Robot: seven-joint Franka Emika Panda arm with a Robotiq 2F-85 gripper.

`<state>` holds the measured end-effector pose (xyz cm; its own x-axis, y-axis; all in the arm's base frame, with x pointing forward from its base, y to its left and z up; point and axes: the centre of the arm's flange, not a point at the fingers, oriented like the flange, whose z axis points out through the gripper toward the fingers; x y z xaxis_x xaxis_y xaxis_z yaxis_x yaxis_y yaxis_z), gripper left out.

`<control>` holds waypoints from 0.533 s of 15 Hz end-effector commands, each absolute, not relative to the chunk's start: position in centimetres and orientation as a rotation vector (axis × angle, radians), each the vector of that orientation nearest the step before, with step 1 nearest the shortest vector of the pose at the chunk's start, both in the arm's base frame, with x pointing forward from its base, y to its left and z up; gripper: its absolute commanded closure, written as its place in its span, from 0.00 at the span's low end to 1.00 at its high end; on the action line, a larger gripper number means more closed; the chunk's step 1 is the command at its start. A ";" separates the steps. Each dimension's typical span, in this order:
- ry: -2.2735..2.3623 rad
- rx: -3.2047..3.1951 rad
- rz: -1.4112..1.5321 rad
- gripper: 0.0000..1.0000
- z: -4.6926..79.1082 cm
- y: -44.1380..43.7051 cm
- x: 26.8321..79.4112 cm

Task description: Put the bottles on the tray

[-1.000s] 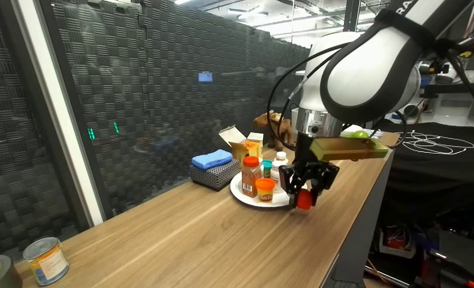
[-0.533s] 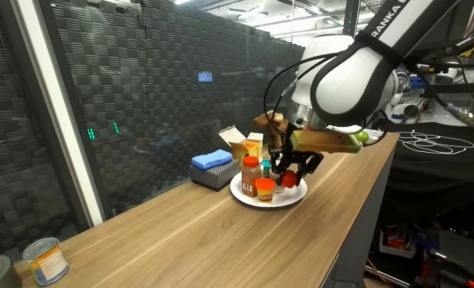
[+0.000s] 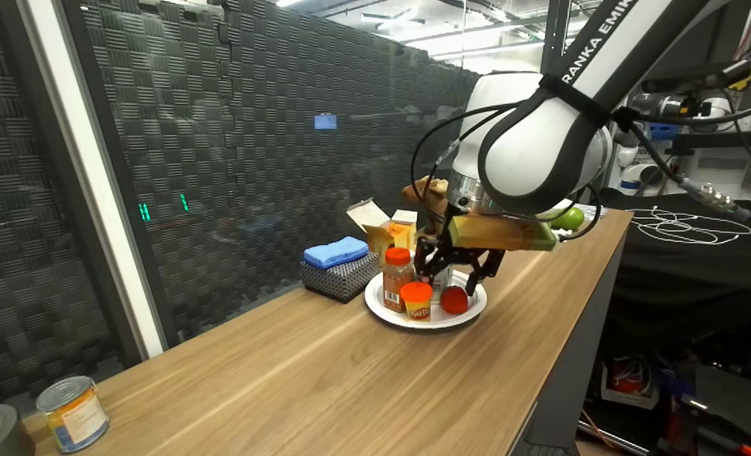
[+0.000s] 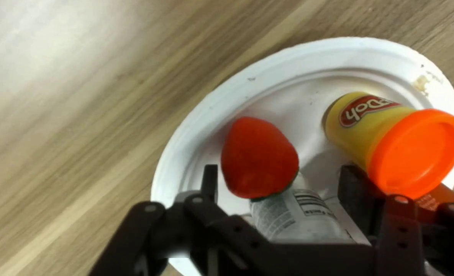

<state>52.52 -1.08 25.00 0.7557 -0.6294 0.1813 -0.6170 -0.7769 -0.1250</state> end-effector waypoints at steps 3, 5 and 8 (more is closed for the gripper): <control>1.037 -2.827 -0.446 0.00 27.4 -0.4 50.0; 1.064 -2.821 -0.433 0.00 28.7 -0.4 49.3; 1.124 -2.781 -0.427 0.00 31.5 -0.7 48.9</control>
